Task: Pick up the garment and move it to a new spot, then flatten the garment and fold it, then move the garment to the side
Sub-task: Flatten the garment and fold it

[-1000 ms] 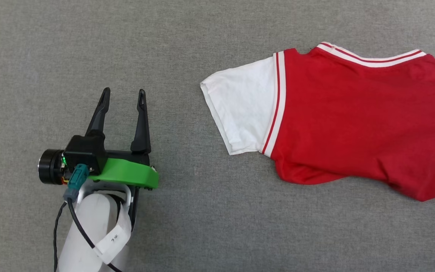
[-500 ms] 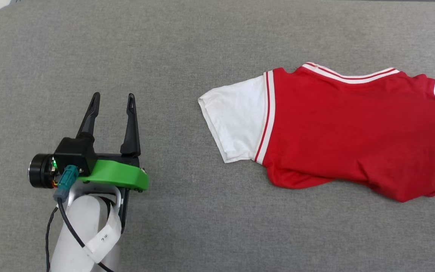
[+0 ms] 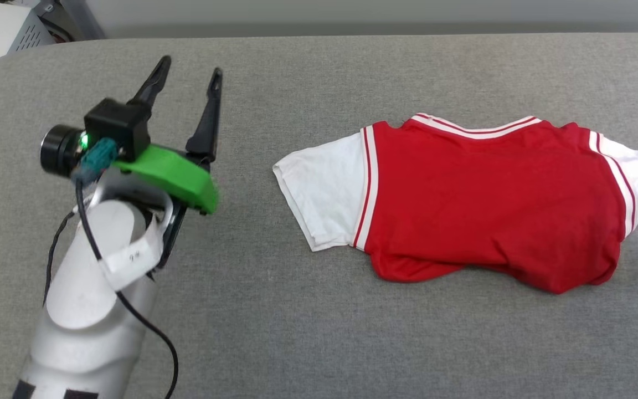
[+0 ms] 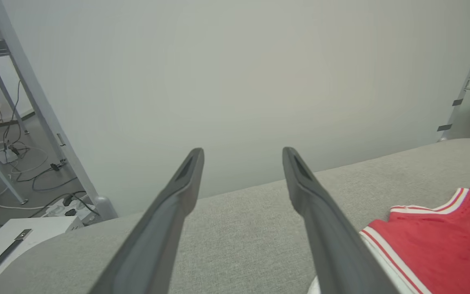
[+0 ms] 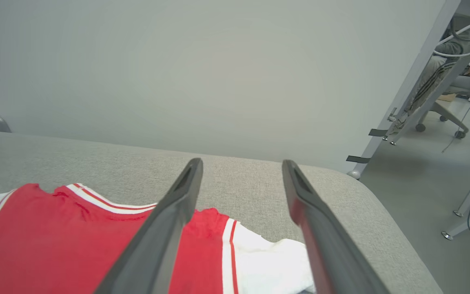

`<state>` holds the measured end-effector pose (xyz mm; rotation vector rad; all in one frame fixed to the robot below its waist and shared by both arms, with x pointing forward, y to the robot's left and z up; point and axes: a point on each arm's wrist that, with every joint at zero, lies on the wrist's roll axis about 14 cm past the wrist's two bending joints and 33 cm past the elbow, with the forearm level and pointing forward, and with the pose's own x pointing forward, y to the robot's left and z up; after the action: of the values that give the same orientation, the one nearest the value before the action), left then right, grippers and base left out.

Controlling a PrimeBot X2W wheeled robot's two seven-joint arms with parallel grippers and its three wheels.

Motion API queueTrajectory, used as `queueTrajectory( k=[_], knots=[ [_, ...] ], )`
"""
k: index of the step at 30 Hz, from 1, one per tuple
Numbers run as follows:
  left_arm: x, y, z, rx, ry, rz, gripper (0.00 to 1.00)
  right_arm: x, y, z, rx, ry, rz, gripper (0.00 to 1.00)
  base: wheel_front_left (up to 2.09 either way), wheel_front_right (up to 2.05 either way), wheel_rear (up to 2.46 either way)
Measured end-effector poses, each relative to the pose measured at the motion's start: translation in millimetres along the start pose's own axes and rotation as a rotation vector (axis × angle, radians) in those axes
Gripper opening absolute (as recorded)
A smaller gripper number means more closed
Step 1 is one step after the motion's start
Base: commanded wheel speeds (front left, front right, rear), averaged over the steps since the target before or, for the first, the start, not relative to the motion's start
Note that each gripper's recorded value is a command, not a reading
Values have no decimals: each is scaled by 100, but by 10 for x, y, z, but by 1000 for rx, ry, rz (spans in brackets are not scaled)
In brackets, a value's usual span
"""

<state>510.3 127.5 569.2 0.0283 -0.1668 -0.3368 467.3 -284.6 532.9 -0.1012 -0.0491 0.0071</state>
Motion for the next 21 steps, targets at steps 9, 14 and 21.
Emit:
queueTrajectory(
  k=[9, 14, 21],
  knots=[
    [418, -421, -123, 38, 327, -249, 100, -271, 203, -15, 34, 25, -2, 100, 0, 0, 0],
    [352, -597, -580, 6, 638, -336, 100, -298, 236, -33, 41, 39, -4, 100, 0, 0, 0],
    [237, -738, -1091, 8, 914, -414, 100, -302, 259, -168, 45, 77, -3, 100, 0, 0, 0]
  ],
)
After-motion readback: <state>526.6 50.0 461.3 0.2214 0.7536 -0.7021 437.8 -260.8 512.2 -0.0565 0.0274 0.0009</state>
